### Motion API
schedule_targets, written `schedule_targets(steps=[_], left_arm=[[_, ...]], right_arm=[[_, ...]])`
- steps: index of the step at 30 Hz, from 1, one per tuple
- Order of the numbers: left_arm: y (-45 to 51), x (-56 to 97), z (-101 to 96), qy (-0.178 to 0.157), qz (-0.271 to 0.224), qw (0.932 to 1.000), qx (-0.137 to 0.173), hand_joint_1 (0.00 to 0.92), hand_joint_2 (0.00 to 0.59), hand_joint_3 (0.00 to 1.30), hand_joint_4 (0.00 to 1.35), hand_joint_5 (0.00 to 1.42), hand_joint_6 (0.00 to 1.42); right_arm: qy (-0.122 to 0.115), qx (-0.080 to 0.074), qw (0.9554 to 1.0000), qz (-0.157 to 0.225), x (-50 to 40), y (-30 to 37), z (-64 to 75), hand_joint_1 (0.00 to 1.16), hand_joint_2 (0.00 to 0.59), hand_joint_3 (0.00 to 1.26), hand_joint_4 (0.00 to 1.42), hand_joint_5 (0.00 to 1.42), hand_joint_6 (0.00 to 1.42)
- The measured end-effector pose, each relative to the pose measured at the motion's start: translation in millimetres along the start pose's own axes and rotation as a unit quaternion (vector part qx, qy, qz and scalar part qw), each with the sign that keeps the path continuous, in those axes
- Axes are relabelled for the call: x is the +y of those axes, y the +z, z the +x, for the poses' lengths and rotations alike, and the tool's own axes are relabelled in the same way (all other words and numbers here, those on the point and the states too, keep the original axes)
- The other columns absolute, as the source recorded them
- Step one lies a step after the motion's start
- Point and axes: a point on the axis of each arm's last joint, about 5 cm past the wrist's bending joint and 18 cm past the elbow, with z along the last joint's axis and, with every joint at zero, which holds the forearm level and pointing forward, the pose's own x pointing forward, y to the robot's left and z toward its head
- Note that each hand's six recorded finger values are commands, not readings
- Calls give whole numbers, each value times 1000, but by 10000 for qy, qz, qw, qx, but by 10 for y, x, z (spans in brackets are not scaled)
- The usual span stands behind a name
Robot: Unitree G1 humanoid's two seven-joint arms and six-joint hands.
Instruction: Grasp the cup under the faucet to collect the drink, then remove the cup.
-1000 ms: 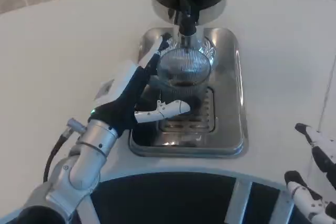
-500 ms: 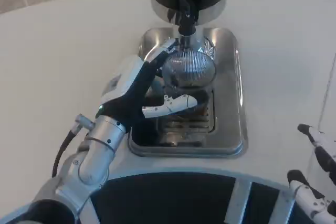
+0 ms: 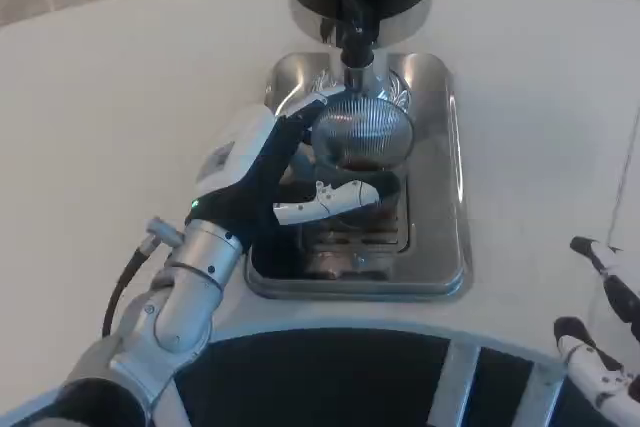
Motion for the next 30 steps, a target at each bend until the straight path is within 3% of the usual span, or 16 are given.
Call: schedule_targets(steps=[8,16,22,30], left_arm=[[5,-19,8,149,118,9998,28,426,83,444,433,761,1125],[29,-112,34,410,-36,9990,164,472,85,688,724,1017,1342],[40,-176,37,726,-209,9967,300,496,74,802,843,1151,1421],[24,-189,27,898,-213,9949,396,527,75,926,993,1270,1424]], right_arm=[[5,78,10000,61,-2,-4,8,143,551,34,0,0,0],[8,102,9999,132,-24,8,39,148,553,41,0,0,0],[-15,156,9998,147,-53,21,65,154,553,44,0,0,0],[39,166,9998,120,-57,23,73,159,554,50,0,0,0]])
